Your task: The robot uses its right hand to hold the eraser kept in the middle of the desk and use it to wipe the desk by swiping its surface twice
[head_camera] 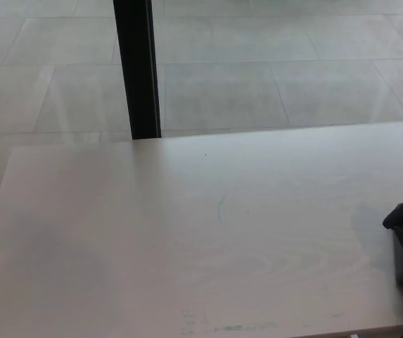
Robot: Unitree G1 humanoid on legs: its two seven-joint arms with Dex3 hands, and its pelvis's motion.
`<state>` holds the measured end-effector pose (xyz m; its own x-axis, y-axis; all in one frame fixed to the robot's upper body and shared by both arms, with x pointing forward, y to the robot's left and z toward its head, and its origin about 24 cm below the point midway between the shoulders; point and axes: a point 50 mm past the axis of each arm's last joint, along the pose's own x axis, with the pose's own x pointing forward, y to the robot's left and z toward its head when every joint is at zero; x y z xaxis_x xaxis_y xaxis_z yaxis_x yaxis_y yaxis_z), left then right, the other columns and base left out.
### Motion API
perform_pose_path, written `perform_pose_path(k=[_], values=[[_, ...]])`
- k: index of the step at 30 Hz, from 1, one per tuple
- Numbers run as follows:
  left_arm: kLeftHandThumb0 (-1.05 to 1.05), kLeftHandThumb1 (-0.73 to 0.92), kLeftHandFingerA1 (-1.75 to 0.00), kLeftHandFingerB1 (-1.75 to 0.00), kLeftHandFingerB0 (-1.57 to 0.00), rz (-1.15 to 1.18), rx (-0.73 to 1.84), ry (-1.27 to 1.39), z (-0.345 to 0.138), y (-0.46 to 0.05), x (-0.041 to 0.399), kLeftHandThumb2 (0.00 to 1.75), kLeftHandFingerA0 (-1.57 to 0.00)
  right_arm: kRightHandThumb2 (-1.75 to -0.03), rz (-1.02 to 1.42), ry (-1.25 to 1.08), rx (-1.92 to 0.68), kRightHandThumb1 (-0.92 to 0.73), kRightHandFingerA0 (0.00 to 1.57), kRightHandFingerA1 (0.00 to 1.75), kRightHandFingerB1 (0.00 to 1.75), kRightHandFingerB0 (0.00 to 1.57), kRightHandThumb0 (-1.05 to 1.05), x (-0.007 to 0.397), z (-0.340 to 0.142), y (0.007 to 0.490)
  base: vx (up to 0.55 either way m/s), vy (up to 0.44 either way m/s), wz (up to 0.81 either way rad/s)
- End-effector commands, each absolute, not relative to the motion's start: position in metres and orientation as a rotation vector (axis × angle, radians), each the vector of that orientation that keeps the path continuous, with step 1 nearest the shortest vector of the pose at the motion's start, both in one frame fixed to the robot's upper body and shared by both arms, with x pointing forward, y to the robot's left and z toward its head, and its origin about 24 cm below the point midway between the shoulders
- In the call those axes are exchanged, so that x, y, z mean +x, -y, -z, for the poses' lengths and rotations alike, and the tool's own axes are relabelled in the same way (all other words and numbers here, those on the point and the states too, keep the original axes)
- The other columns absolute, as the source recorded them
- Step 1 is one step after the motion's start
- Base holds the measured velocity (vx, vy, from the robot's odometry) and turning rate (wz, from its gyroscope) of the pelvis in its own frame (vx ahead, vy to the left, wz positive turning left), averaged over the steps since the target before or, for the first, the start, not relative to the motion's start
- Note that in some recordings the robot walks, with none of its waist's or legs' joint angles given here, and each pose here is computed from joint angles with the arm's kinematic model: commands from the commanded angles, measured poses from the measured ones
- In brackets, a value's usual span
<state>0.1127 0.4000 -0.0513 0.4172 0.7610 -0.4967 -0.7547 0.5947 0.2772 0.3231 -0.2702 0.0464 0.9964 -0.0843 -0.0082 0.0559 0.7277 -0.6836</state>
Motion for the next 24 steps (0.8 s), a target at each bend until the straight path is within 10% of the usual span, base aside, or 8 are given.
perform_pose_path(k=[1, 2, 3, 9, 14, 15, 23, 24], values=[[-0.57, 0.45, -0.88, -0.69, -0.46, -0.969, 0.017, -0.645, 0.052, -0.402, 0.108, 0.92, -0.63, -0.63, 0.001, -0.098, -0.678, -0.76, 0.91, 0.88, 0.41, 0.56, -0.48, 0.326, -0.051, 0.273, 0.0, 0.0, 0.0], [-0.52, 0.62, -0.92, -0.7, -0.5, -0.965, 0.015, -0.643, 0.052, -0.402, 0.107, 0.58, -0.52, -1.01, -0.003, -0.095, -0.679, -0.63, 0.84, 0.78, 0.54, 0.37, -0.55, 0.327, -0.054, 0.274, 0.0, 0.0, 0.0], [-0.57, 0.44, -0.9, -0.72, -0.5, -0.959, 0.016, -0.638, 0.052, -0.403, 0.107, 0.91, -0.64, -0.63, -0.003, -0.093, -0.665, -0.75, 0.78, 0.56, 0.35, 0.38, -0.55, 0.33, -0.062, 0.278, 0.0, 0.0, 0.0], [-0.57, 0.44, -0.87, -0.7, -0.46, -0.965, 0.011, -0.64, 0.051, -0.404, 0.104, 0.91, -0.6, -0.97, 0.082, -0.004, -0.444, -0.61, 0.52, 0.61, 0.45, 0.21, -0.76, 0.339, -0.112, 0.296, 0.0, 0.0, 0.0], [-0.52, 0.6, -0.93, -0.68, -0.48, -0.974, -0.006, -0.639, 0.052, -0.406, 0.101, 0.58, -0.51, -0.63, 0.116, 0.063, -0.344, -0.76, 0.43, 0.45, 0.29, 0.26, -0.73, 0.335, -0.146, 0.308, 0.0, 0.0, 0.0], [-0.51, 0.6, -0.94, -0.68, -0.49, -0.976, -0.008, -0.641, 0.052, -0.406, 0.1, 0.58, -0.51, -0.96, 0.131, 0.084, -0.314, -0.61, 0.36, 0.56, 0.44, 0.19, -0.74, 0.332, -0.156, 0.314, 0.0, 0.0, 0.0], [-0.56, 0.43, -0.87, -0.71, -0.48, -0.978, 0.014, -0.638, 0.049, -0.406, 0.1, 0.91, -0.62, -0.66, 0.504, 0.195, -0.174, -0.8, 0.64, 0.47, 0.34, 0.41, -0.76, 0.263, -0.188, 0.418, 0.0, 0.0, 0.0], [-0.52, 0.61, -0.89, -0.68, -0.48, -0.981, 0.013, -0.639, 0.049, -0.406, 0.099, 0.58, -0.52, -0.64, 0.529, 0.202, -0.166, -0.78, 0.73, 0.51, 0.41, 0.48, -0.8, 0.258, -0.189, 0.422, 0.0, 0.0, 0.0]])
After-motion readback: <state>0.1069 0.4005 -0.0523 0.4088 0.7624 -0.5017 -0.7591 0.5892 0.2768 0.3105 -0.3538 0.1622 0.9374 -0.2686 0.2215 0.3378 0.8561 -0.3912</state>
